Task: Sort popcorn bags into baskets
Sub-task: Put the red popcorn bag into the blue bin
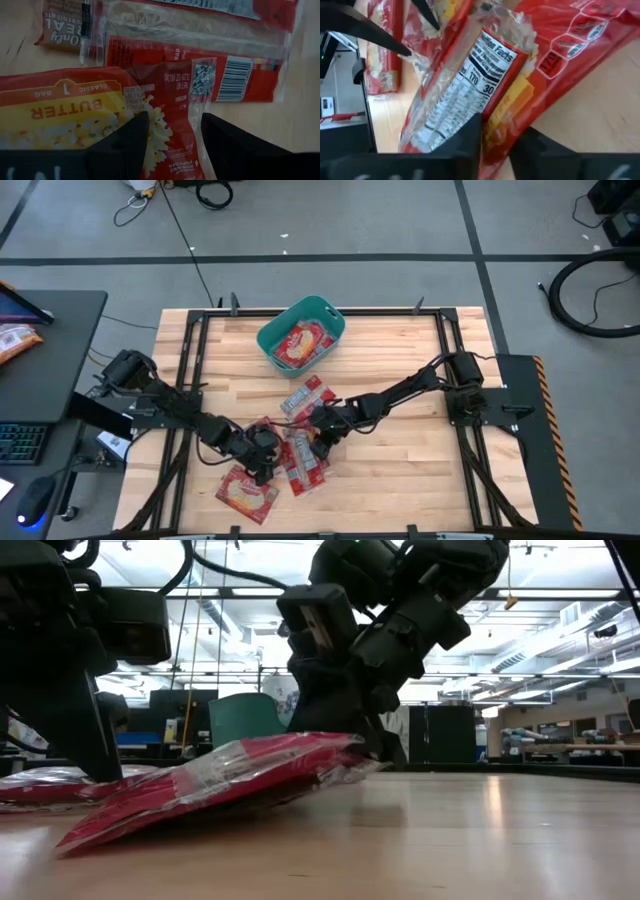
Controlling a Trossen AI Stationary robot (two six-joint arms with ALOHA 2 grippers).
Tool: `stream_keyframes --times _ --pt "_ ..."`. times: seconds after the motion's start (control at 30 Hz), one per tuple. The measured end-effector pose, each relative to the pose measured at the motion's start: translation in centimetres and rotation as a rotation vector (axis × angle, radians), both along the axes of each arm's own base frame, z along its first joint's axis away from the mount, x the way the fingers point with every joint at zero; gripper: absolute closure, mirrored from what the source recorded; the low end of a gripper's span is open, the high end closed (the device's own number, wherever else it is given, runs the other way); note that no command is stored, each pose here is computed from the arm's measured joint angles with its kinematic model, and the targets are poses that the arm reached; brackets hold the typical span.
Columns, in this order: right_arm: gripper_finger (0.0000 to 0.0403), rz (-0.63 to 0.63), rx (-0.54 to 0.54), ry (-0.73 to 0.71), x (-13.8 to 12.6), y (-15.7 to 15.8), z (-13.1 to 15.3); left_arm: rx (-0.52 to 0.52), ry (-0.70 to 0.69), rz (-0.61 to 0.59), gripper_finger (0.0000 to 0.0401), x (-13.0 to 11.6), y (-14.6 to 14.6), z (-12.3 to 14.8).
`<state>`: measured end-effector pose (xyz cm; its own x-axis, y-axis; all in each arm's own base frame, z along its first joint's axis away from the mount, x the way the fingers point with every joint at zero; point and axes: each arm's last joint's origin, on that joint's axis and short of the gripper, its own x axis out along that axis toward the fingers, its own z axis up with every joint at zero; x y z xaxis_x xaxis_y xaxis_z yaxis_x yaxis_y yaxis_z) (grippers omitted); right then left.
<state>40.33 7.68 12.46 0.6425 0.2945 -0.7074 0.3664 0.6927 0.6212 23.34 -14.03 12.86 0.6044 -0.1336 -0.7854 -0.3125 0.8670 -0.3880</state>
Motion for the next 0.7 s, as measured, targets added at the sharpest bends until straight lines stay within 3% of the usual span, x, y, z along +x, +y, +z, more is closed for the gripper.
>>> stream_keyframes --times 0.17,0.5,0.7 --pt "0.0382 0.028 0.068 0.018 0.0 -0.6 0.1 -0.031 0.006 -0.018 0.0212 -0.3 0.1 0.6" --pt "0.0365 0.0 0.012 0.043 -1.1 -1.6 2.7 -0.056 -0.008 -0.001 0.0212 -1.1 0.6 2.5" --pt "0.0379 -0.014 -0.028 0.038 -1.7 -1.7 4.3 -0.074 -0.057 0.011 0.0212 -1.2 0.8 3.7"
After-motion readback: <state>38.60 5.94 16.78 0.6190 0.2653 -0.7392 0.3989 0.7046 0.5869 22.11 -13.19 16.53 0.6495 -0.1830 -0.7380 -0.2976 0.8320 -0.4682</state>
